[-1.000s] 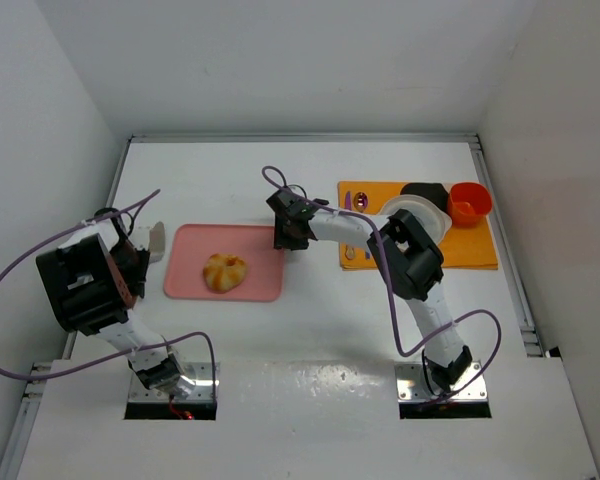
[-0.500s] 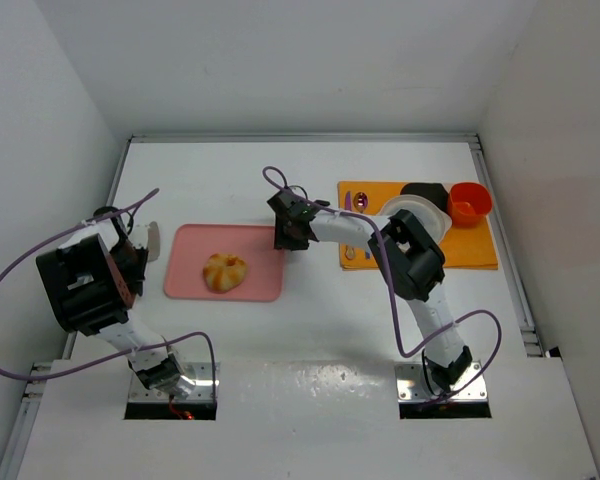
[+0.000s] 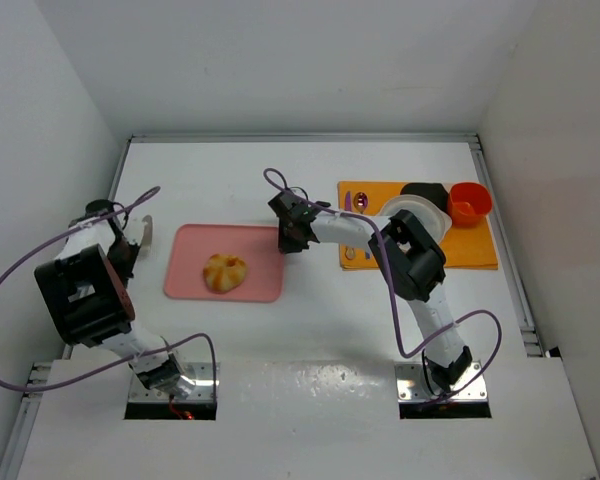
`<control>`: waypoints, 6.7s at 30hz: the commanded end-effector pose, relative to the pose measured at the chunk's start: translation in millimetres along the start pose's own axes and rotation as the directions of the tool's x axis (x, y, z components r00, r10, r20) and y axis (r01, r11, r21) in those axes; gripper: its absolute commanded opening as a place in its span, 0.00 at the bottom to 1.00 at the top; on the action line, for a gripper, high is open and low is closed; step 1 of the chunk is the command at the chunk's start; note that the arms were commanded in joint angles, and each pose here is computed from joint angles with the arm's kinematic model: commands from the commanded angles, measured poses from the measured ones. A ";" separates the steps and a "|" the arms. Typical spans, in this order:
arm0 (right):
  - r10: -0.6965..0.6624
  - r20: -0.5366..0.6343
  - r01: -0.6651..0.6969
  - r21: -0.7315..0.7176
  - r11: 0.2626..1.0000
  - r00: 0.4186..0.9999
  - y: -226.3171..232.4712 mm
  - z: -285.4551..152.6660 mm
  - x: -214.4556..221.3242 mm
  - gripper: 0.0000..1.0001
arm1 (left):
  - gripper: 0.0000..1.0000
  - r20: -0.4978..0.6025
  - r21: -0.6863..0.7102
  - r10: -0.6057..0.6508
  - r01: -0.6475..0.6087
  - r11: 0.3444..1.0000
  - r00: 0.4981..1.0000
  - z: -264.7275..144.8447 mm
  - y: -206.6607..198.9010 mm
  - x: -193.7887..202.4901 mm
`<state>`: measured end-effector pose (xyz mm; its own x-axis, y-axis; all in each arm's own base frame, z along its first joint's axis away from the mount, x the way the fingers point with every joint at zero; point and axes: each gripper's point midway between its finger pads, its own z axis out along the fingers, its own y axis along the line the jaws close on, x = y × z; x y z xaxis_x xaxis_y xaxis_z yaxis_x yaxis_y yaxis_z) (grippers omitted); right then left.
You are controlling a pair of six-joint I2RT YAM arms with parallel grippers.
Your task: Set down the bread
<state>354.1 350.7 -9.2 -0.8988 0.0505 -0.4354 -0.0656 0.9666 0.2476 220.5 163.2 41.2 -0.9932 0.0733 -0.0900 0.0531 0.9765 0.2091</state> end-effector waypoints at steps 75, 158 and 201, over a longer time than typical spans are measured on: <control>0.110 -0.003 -0.108 0.141 0.984 0.994 -22.9 -8.9 39.1 0.00 | 0.00 -0.001 -0.132 0.977 -0.968 0.213 0.215 -52.4 -178.9 -36.3; 0.498 0.346 -0.493 -0.108 0.863 0.795 -262.2 -162.0 -22.8 0.44 | 0.00 0.484 -0.340 0.783 -0.740 0.580 0.391 -103.9 -520.9 -265.6; 0.435 0.418 -0.461 -0.041 0.886 0.798 -275.8 -199.7 7.9 0.44 | 0.00 -0.011 -0.405 0.976 -0.894 0.193 0.216 -109.4 -378.9 -157.0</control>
<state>278.5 41.0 90.1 -0.5861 0.5703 -0.5756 0.3330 0.8171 0.4705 338.7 -232.4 70.4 -0.1310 0.9636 0.2332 0.8756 0.0021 0.4831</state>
